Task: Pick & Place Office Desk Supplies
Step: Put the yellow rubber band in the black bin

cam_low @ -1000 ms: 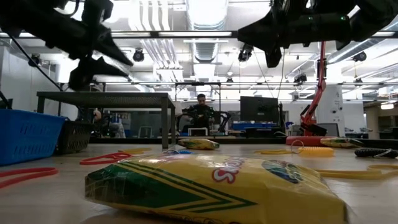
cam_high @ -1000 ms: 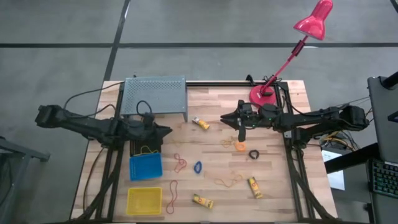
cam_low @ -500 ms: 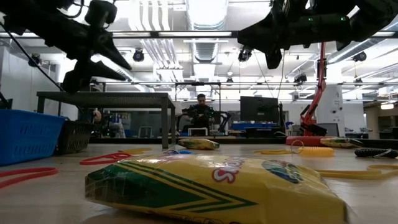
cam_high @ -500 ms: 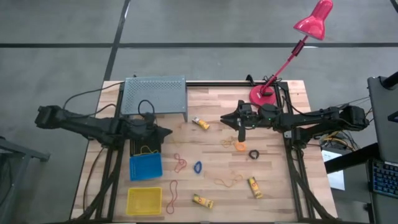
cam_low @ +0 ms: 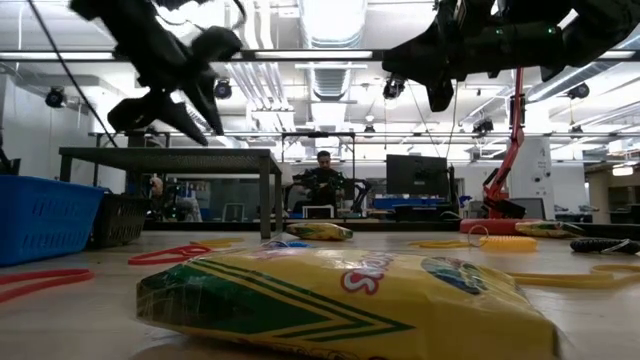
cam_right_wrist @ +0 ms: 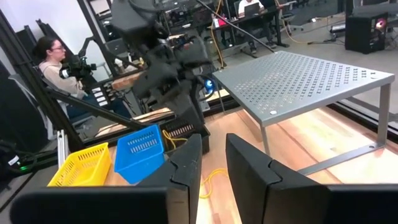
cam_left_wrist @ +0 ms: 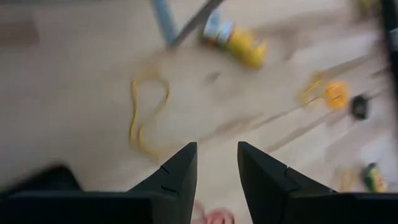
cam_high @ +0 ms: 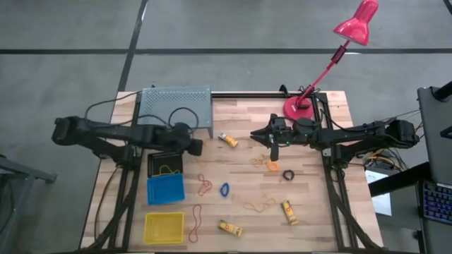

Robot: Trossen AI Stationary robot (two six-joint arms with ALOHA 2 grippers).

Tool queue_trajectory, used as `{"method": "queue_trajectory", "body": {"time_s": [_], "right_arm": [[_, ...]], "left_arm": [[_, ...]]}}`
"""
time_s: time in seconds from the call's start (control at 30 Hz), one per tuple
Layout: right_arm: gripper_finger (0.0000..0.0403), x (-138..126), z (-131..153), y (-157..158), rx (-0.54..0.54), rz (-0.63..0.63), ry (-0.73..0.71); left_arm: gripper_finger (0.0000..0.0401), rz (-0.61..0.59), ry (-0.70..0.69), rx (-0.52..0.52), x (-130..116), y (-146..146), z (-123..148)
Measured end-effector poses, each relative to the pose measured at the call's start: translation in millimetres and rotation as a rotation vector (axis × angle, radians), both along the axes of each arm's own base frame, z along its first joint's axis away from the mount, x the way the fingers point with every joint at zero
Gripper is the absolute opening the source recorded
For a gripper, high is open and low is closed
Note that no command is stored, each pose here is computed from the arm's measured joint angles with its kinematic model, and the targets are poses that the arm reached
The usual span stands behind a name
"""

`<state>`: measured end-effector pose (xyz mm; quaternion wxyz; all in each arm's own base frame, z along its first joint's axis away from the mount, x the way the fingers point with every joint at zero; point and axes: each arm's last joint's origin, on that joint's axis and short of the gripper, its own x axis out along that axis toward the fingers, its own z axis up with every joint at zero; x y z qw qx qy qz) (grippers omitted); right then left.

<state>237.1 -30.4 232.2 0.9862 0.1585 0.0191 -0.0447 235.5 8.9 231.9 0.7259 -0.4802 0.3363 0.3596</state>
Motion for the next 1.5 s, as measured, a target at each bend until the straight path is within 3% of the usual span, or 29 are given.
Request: {"method": "queue_trajectory", "body": {"time_s": [0.1,0.2,0.47,0.7,0.83,1.0,1.23,1.5], "right_arm": [[0.0068,0,0,0,0.000,0.000,0.001],[0.0068,0,0,0,0.000,0.000,0.001],[0.0068,0,0,0,0.000,0.000,0.001],[0.0068,0,0,0,0.000,0.000,0.001],[0.0068,0,0,0,0.000,0.000,0.000],[0.0068,0,0,0,0.000,0.000,0.000],[0.0068,0,0,0,0.000,0.000,0.000],[0.0068,0,0,0,0.000,0.000,0.000]], "left_arm": [[0.0120,0.016,0.104,-0.122,13,3,-5],[0.0120,0.013,0.157,-0.165,26,9,-8],[0.0120,-0.122,0.164,-0.093,55,19,-5],[0.0120,-0.103,0.191,-0.077,50,18,-8],[0.0120,0.006,0.270,-0.219,44,34,-26],[0.0120,-0.069,0.335,-0.235,50,40,-45],[0.0120,-0.265,0.427,-0.145,58,42,-59],[0.0120,-0.216,0.484,-0.143,55,41,-63]]}}
